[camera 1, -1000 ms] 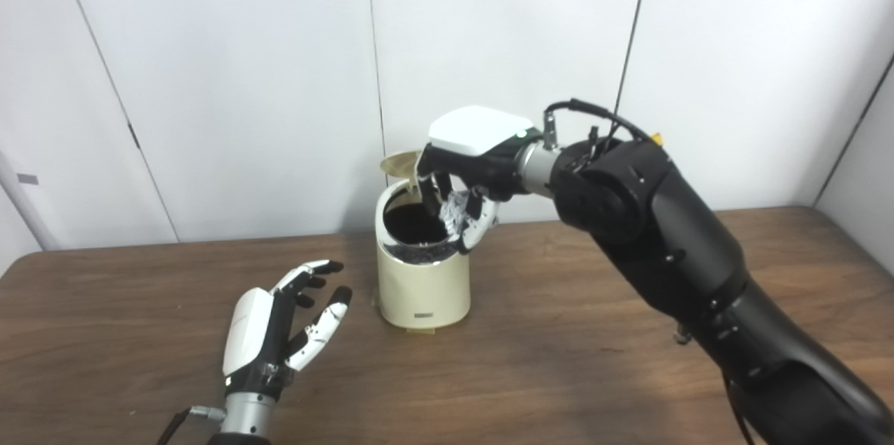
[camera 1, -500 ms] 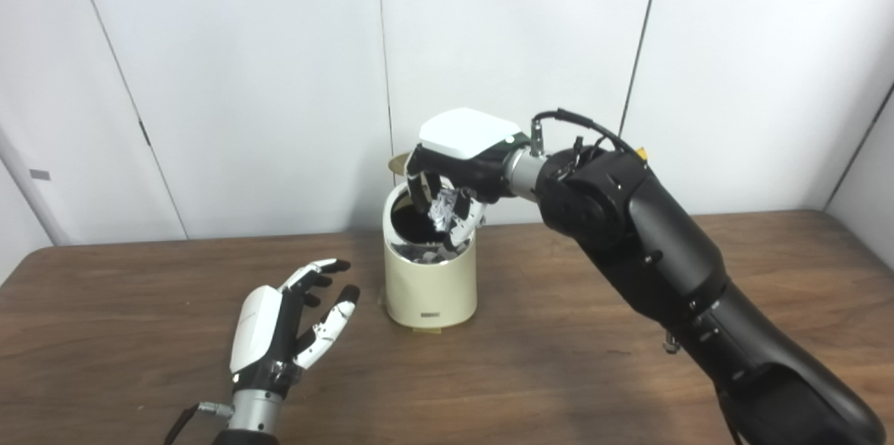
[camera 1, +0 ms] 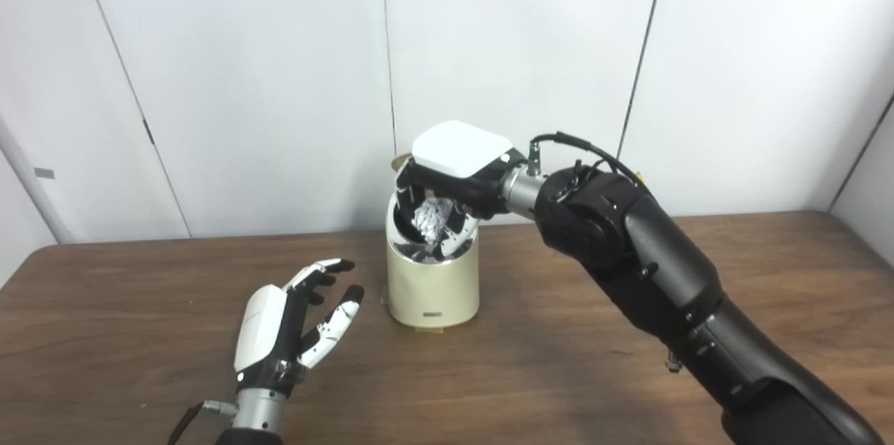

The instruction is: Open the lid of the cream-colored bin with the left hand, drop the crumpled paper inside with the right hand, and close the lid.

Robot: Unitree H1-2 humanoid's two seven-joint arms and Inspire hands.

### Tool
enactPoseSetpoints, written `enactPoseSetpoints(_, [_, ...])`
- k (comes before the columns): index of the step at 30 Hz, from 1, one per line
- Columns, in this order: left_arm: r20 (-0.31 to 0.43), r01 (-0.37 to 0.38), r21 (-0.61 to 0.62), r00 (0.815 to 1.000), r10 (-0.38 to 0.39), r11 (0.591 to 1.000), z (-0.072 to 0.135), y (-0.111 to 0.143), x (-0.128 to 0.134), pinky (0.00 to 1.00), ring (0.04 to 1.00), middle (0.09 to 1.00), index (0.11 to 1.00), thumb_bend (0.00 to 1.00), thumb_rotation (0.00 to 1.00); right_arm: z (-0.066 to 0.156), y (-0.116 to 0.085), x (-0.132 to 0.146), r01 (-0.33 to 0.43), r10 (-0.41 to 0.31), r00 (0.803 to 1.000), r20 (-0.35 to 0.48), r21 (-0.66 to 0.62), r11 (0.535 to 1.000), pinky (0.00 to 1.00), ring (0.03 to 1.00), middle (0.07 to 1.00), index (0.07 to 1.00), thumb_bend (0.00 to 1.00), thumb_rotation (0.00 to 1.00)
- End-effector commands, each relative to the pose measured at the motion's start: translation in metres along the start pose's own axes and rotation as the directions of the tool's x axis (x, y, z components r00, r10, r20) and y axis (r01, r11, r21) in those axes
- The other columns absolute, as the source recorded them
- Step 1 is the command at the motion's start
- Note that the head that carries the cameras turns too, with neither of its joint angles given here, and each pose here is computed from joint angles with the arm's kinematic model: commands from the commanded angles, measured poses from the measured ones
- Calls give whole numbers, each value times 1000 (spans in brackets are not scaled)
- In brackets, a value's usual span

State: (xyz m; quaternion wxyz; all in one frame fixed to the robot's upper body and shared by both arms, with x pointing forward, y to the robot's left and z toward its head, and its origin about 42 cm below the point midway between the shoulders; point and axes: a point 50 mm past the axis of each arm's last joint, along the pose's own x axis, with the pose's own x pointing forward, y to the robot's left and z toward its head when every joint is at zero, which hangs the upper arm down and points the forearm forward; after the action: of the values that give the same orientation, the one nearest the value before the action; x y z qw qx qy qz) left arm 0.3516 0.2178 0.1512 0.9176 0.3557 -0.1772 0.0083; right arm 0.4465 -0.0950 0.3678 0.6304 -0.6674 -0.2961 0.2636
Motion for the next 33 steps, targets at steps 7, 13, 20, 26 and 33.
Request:
enactPoseSetpoints(7, [69, -52, 5, 996, 52, 999, 17, 10, 13, 619, 735, 779, 773, 557, 900, -4, -14, 3, 120, -115, 990, 80, -58, 991, 336, 447, 562, 436, 511, 0])
enactPoseSetpoints(13, [68, -52, 4, 996, 52, 999, 17, 10, 13, 616, 733, 778, 770, 561, 899, -8, -8, 5, 149, -138, 984, 113, -92, 985, 310, 454, 565, 425, 491, 0])
enactPoseSetpoints(20, [64, -48, 0, 997, 48, 999, 17, 10, 12, 623, 740, 782, 774, 565, 896, -10, -5, 5, 151, -135, 985, 111, -154, 976, 313, 460, 574, 445, 491, 0])
enactPoseSetpoints(26, [62, -49, -2, 997, 49, 999, 17, 10, 11, 616, 735, 782, 773, 569, 891, -16, -1, 5, 176, -145, 978, 152, -217, 960, 302, 445, 571, 439, 490, 0])
enactPoseSetpoints(33, [61, -46, -2, 997, 46, 999, 17, 9, 11, 618, 736, 782, 773, 579, 897, -21, 0, 6, 216, -177, 969, 172, -249, 944, 327, 446, 553, 434, 495, 0])
